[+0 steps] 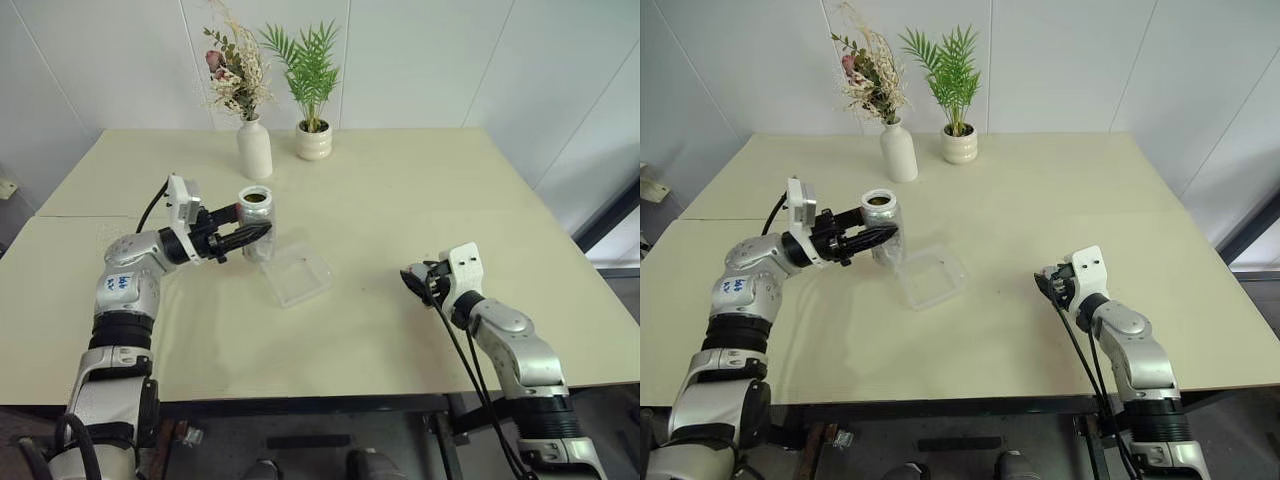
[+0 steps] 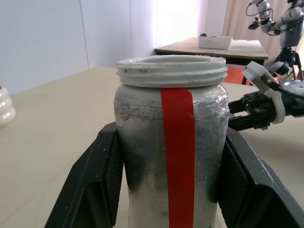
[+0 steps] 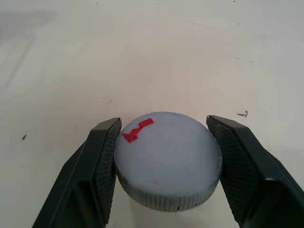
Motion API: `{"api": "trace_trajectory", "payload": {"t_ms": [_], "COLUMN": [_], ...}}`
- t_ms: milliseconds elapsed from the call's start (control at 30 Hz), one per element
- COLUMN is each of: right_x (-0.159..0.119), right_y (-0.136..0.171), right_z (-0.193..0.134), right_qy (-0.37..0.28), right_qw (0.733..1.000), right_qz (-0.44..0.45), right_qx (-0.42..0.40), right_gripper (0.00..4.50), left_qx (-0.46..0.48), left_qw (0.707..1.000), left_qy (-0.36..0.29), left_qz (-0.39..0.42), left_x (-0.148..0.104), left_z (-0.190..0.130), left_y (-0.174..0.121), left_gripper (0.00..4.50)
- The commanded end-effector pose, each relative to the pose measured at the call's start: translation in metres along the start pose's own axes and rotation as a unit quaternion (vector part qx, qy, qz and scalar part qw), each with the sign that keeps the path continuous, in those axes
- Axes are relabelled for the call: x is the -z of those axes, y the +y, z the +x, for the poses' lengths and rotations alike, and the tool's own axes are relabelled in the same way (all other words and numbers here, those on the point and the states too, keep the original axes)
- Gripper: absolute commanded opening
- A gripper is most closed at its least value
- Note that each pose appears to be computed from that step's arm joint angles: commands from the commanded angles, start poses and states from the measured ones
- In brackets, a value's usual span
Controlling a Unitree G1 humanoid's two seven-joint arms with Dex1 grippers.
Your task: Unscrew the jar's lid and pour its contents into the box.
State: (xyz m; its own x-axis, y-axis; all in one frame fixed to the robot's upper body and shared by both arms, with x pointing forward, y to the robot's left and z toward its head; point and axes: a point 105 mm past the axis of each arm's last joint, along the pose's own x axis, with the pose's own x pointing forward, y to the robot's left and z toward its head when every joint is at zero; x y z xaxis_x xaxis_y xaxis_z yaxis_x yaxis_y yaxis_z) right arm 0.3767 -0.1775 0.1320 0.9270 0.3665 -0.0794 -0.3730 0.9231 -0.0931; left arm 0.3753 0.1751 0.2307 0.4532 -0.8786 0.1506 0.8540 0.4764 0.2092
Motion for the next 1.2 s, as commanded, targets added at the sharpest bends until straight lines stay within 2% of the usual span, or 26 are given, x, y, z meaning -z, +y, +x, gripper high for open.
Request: {"api": "trace_trajectory", "payload": {"t_ms": [33,167,267,467,633,700,767,867,1000,1133,1200], "right_x": [0.000,0.007,-0.005,-0.040,-0.082,-0.102,-0.111,-0.120,-0.122,-0.122,-0.122], "right_y": [-0.002,0.010,0.003,0.009,0.034,0.051,0.060,0.055,0.051,0.046,0.045], "right_z": [-0.003,-0.005,-0.006,-0.024,-0.050,-0.071,-0.089,-0.092,-0.089,-0.086,-0.085], "right_qy": [-0.013,-0.003,-0.008,-0.039,-0.096,-0.127,-0.131,-0.129,-0.116,-0.116,-0.117], "right_qw": [1.000,1.000,1.000,0.995,0.977,0.956,0.935,0.929,0.926,0.928,0.928], "right_qz": [-0.018,-0.022,-0.024,-0.066,-0.089,-0.084,-0.089,-0.098,-0.127,-0.135,-0.139], "right_qx": [0.015,-0.010,-0.002,-0.057,-0.168,-0.251,-0.316,-0.332,-0.336,-0.328,-0.325], "right_gripper": [3.30,4.47,4.47,4.47,4.47,4.47,4.47,4.47,4.47,4.47,4.47], "left_qx": [-0.015,-0.024,-0.033,-0.048,-0.042,-0.025,-0.005,0.016,0.077,0.145,0.167], "left_qw": [0.999,0.999,0.999,0.997,0.994,0.990,0.985,0.976,0.942,0.884,0.863], "left_qy": [-0.019,-0.016,-0.014,0.005,0.024,0.046,0.067,0.077,0.130,0.148,0.156], "left_qz": [0.024,0.025,0.030,0.056,0.102,0.131,0.158,0.205,0.301,0.419,0.450], "left_x": [-0.018,-0.017,-0.019,-0.023,-0.027,-0.025,-0.021,-0.027,-0.027,-0.039,-0.039], "left_z": [-0.008,-0.011,-0.015,-0.028,-0.030,-0.027,-0.023,-0.011,0.001,0.026,0.031], "left_y": [0.001,0.002,0.005,0.013,0.020,0.021,0.022,0.026,0.021,0.009,0.004], "left_gripper": [2.21,2.21,2.21,2.21,2.21,2.21,2.21,2.21,2.21,2.21,2.21]}}
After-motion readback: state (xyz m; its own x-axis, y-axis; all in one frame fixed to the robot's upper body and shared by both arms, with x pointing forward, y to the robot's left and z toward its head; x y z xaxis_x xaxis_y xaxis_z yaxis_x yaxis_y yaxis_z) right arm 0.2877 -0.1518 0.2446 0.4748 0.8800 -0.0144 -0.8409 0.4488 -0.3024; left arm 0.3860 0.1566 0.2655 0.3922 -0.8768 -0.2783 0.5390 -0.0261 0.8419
